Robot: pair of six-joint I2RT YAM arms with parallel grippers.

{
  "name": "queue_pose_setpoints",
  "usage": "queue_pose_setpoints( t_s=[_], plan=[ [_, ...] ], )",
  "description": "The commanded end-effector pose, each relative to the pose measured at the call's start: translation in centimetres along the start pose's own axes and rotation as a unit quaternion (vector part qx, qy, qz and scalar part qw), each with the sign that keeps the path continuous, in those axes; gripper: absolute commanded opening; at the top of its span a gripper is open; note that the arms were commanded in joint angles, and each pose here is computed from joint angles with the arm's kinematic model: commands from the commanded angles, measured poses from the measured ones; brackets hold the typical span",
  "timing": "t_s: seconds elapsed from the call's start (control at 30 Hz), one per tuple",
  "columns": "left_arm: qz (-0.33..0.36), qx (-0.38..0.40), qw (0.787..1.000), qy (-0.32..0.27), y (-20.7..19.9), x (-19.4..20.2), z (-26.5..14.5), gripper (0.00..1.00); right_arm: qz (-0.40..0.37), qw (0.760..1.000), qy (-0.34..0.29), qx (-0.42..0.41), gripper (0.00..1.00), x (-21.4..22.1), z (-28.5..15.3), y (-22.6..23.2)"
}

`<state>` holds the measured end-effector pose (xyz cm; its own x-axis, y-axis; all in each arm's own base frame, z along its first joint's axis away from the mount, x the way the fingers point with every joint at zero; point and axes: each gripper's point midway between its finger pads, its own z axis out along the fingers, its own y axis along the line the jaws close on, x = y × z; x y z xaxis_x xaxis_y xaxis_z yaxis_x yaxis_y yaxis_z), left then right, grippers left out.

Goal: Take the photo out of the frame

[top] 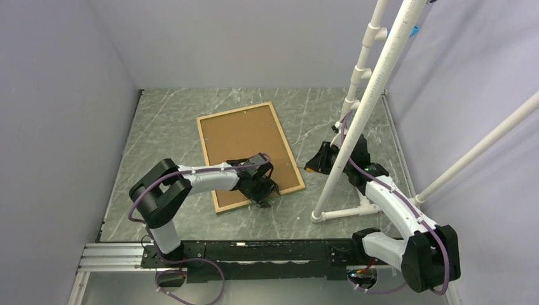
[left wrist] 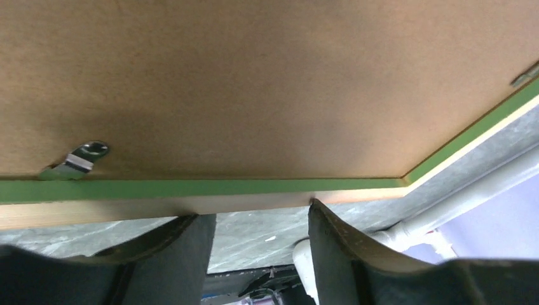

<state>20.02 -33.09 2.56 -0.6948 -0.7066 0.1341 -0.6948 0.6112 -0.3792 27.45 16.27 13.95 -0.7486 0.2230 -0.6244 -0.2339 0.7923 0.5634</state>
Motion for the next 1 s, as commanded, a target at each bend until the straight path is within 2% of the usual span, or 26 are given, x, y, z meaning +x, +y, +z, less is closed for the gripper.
queue_pose_setpoints(
  t_s=[0.0, 0.07, 0.1, 0.17, 0.27, 0.4, 0.57, 0.77, 0.9, 0.97],
  plan=[
    [-0.203, -0.143, 0.966, -0.065, 7.2, -2.5, 2.1, 0.5, -0.013, 1.0, 0.007, -0.004, 0.0, -0.1, -0.1, 0.3],
    [-0.2, -0.152, 0.965, -0.079, 8.5, -3.0, 2.3, 0.38, -0.012, 1.0, 0.009, -0.007, 0.0, -0.2, -0.1, 0.5],
    [-0.194, -0.156, 0.965, -0.088, 9.1, -3.4, 2.3, 0.36, -0.012, 1.0, 0.008, -0.01, 0.0, -0.3, -0.1, 0.6],
    [-0.17, -0.175, 0.962, -0.119, 11.2, -4.5, 1.5, 0.3, -0.011, 1.0, 0.004, -0.01, 0.0, -0.7, -0.2, 0.8],
    [-0.136, -0.183, 0.961, -0.156, 13.0, -6.6, 0.5, 0.15, -0.015, 1.0, 0.002, -0.007, 0.0, -1.0, -0.2, 0.9],
    [-0.069, -0.178, 0.966, -0.175, 14.7, -9.2, 0.1, 0.01, -0.014, 1.0, 0.003, -0.008, 0.0, -1.3, 0.0, 0.9],
    [0.048, -0.171, 0.967, -0.185, 15.8, -11.7, -0.3, 0.0, -0.012, 1.0, 0.008, -0.008, 0.0, -1.3, 0.4, 0.8],
    [0.184, -0.182, 0.934, -0.247, 16.3, -14.8, -2.3, 0.0, -0.01, 1.0, 0.014, -0.006, 0.0, -1.2, 0.6, 0.7],
    [0.23, -0.175, 0.917, -0.275, 16.5, -16.1, -3.7, 0.0, -0.01, 1.0, 0.017, -0.007, 0.0, -0.8, 0.7, 0.6],
    [0.246, -0.162, 0.915, -0.274, 16.2, -16.2, -4.0, 0.0, -0.01, 1.0, 0.018, -0.007, 0.0, -0.7, 0.7, 0.5]
  ],
)
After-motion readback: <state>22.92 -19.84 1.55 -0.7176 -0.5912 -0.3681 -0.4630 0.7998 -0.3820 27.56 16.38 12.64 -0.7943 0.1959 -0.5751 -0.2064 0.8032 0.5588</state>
